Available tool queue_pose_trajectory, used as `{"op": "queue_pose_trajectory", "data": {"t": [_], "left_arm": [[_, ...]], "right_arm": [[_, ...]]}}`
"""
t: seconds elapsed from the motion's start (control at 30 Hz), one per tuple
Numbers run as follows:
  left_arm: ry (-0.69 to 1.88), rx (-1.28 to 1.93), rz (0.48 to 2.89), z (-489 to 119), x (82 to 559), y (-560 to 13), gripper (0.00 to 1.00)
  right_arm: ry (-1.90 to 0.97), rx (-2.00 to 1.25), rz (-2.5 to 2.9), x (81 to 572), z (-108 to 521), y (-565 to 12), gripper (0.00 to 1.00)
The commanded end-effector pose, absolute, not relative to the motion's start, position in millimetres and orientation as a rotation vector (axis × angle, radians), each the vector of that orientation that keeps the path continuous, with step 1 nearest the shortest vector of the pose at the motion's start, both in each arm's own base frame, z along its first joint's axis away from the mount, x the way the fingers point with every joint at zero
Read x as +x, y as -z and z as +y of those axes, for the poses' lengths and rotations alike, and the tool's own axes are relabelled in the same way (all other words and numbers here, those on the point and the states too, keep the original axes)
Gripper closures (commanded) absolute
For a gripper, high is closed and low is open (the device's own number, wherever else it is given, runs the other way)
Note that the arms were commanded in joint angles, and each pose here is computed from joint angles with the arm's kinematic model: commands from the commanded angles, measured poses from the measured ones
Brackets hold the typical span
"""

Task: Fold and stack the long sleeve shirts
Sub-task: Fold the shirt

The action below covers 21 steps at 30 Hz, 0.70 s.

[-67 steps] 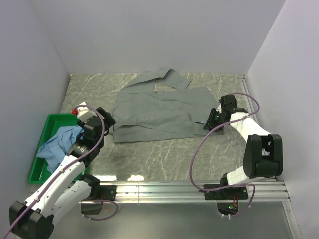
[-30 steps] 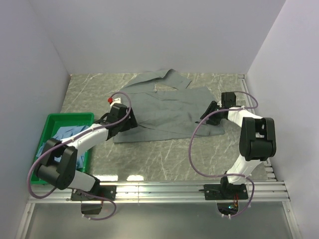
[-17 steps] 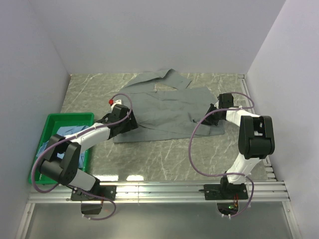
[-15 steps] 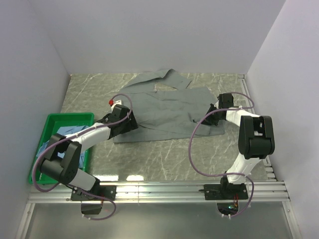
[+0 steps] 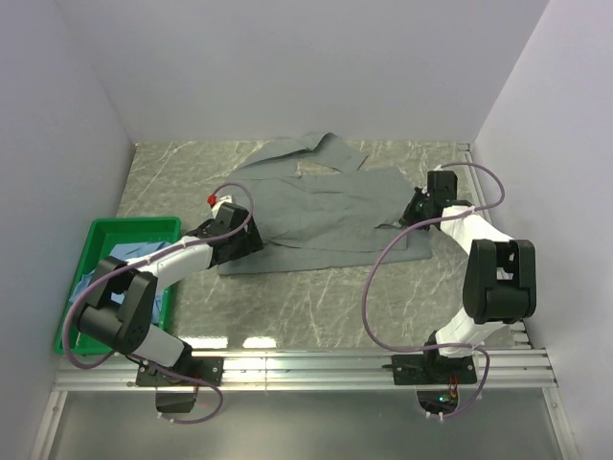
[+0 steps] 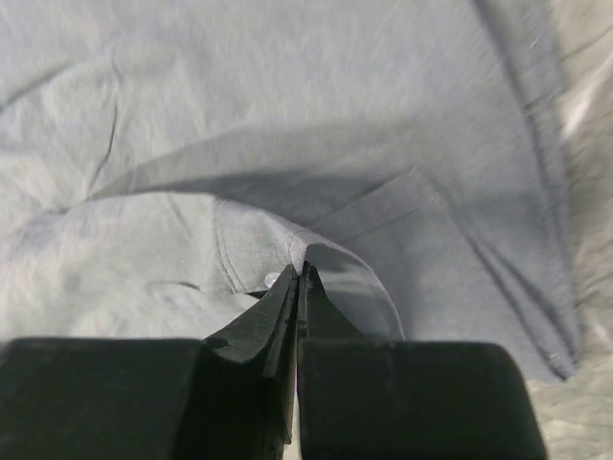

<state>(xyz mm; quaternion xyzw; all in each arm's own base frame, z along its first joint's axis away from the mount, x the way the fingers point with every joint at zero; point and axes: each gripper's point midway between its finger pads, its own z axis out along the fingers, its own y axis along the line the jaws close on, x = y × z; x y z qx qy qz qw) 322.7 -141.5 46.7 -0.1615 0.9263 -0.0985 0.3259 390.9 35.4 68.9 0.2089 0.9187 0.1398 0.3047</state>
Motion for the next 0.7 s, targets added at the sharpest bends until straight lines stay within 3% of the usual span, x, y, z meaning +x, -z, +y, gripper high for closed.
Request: {"op": "queue_pose_trajectory", "data": {"t": [0.0, 0.07, 0.17, 0.2, 0.3, 0.43, 0.67], "left_arm": [[0.241, -0.455, 2.421, -139, 322, -46, 0.16], [0.248, -0.458, 2.415, -140, 323, -48, 0.16], [0.249, -0.455, 2.410, -139, 323, -52, 0.16], [0.253, -0.456, 2.402, -140, 324, -55, 0.16], [0.264, -0.441, 2.380, -141, 327, -68, 0.16], [0.304, -0.428, 2.329, -145, 334, -97, 0.15], [0.499, -0.406, 2.232, -174, 355, -143, 0.19]], "right_arm": [[-0.256, 0.556, 2.386, 404, 19, -83, 1.00], [-0.237, 0.574, 2.412, 402, 17, -74, 0.95], [-0.214, 0.594, 2.431, 402, 15, -70, 0.72], [-0.211, 0.594, 2.423, 403, 14, -75, 0.60], [-0.189, 0.607, 2.387, 405, 10, -91, 0.43], [-0.249, 0.587, 2.325, 408, 18, -121, 0.41], [-0.673, 0.486, 2.288, 403, 95, -129, 0.41]]}}
